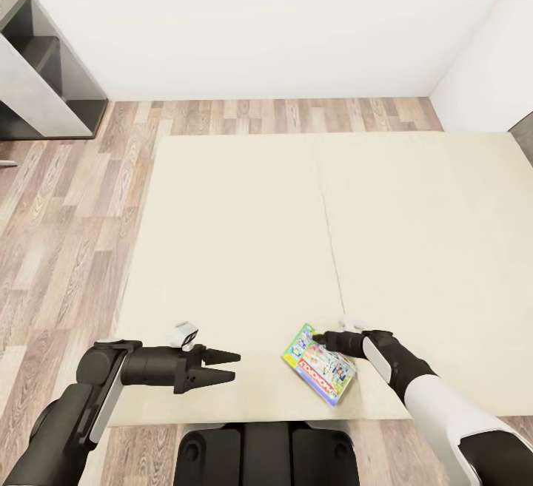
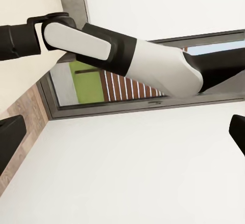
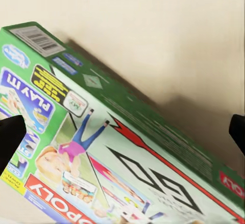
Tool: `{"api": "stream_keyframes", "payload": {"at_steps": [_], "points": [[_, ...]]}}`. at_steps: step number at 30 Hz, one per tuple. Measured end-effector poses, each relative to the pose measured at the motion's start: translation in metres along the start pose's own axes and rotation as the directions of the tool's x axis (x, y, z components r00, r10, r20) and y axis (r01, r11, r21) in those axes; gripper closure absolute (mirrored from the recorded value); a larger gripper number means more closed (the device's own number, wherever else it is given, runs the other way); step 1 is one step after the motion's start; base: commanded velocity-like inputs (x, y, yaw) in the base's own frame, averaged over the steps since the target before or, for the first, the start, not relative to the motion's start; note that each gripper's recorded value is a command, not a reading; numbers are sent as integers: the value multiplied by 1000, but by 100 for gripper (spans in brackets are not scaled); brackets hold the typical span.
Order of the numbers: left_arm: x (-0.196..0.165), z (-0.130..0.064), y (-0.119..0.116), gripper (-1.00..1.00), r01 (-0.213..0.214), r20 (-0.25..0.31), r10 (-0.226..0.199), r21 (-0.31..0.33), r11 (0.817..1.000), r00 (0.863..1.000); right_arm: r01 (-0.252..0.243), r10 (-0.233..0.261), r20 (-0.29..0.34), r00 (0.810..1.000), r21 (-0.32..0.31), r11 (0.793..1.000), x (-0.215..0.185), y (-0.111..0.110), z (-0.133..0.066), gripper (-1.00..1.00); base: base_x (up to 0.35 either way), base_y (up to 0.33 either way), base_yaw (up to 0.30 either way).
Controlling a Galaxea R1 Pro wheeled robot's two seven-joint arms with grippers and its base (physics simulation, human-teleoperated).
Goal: Put all the toys in the child's room - the three board games (two on the bed and one on the table), the two jigsaw puzzles on the table, and the tennis ball on the table - inside the toy box on the table in the child's room.
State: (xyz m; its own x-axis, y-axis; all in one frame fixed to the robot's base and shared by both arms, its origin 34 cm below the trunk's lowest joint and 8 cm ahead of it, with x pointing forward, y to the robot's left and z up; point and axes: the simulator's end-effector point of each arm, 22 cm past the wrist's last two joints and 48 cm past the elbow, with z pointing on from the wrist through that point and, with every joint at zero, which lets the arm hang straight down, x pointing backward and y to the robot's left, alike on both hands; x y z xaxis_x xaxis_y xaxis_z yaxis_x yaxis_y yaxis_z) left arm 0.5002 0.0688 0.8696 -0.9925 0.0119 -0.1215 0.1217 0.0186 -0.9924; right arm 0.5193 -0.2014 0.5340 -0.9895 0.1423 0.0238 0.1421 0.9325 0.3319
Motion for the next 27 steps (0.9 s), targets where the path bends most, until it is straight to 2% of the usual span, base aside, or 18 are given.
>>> {"api": "stream_keyframes", "payload": {"at_steps": [5, 27], "points": [[0, 0, 0, -100, 0, 0, 0, 0, 1000, 1000, -6, 6, -19, 1000, 10, 1000, 4, -7, -2, -100, 0, 0, 0], [-3, -3, 1, -100, -1, 13, 1, -6, 1000, 1000, -38, 40, -134, 990, 17, 999, 34, -10, -3, -100, 0, 0, 0]]}}
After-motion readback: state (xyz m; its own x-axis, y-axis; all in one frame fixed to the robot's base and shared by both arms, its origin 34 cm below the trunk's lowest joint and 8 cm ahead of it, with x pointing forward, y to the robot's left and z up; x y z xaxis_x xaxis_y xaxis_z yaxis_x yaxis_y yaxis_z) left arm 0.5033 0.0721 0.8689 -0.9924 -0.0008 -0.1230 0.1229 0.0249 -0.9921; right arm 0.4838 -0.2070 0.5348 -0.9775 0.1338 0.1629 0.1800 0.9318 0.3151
